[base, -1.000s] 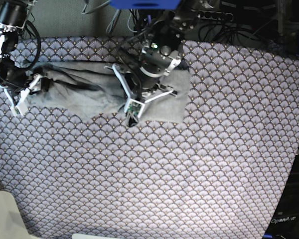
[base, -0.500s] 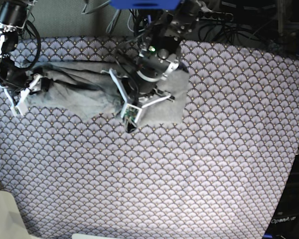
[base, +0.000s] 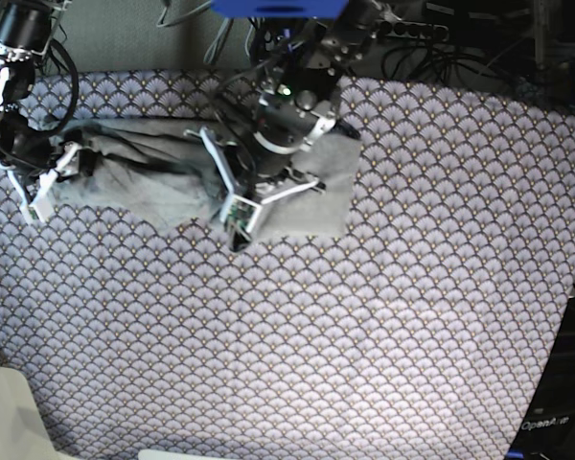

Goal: Fold the T-shirt properly
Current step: 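Lay the folded end onto the strip and open the left gripper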

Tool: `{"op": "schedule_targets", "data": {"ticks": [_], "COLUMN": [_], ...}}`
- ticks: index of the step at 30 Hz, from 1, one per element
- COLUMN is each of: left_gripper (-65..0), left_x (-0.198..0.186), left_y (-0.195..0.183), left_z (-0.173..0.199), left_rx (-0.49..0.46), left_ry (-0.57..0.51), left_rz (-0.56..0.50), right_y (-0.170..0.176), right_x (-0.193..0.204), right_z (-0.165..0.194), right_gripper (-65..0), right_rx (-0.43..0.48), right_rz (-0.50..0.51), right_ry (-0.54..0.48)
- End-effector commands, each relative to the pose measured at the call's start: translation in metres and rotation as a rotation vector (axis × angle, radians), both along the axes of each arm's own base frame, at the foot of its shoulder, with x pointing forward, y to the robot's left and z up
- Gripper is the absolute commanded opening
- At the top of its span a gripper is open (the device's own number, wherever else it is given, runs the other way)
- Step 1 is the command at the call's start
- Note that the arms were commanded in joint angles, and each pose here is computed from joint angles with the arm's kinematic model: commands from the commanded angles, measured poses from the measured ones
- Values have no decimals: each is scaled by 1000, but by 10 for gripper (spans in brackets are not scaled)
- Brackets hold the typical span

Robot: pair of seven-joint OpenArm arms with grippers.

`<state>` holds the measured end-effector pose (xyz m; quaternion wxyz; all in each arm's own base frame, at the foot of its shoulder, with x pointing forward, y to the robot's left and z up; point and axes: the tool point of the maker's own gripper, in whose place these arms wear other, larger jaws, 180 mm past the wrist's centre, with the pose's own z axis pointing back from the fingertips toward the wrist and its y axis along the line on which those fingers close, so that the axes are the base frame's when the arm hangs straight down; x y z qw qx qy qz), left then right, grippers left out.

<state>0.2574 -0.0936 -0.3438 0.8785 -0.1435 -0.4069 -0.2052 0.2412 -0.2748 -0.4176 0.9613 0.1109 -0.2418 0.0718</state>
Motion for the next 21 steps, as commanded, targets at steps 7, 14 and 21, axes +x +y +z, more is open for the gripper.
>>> {"op": "schedule_targets", "data": {"ticks": [7, 14, 21], "left_gripper": [-402, -206, -205], "left_x": [3, 2, 12], "left_y": [-9, -6, 18], "left_z": [15, 14, 24], "left_rx": [-40, -31, -17], "left_ry": [-39, -45, -90], "left_rz": [-12, -16, 22], "right_y": [-4, -4, -12], "right_x": [9, 9, 10], "right_z": [11, 11, 16], "right_gripper": [-285, -285, -285], "right_rx": [-6, -6, -27], "right_rz": [-2, -2, -1], "right_ry": [-41, -39, -43]}}
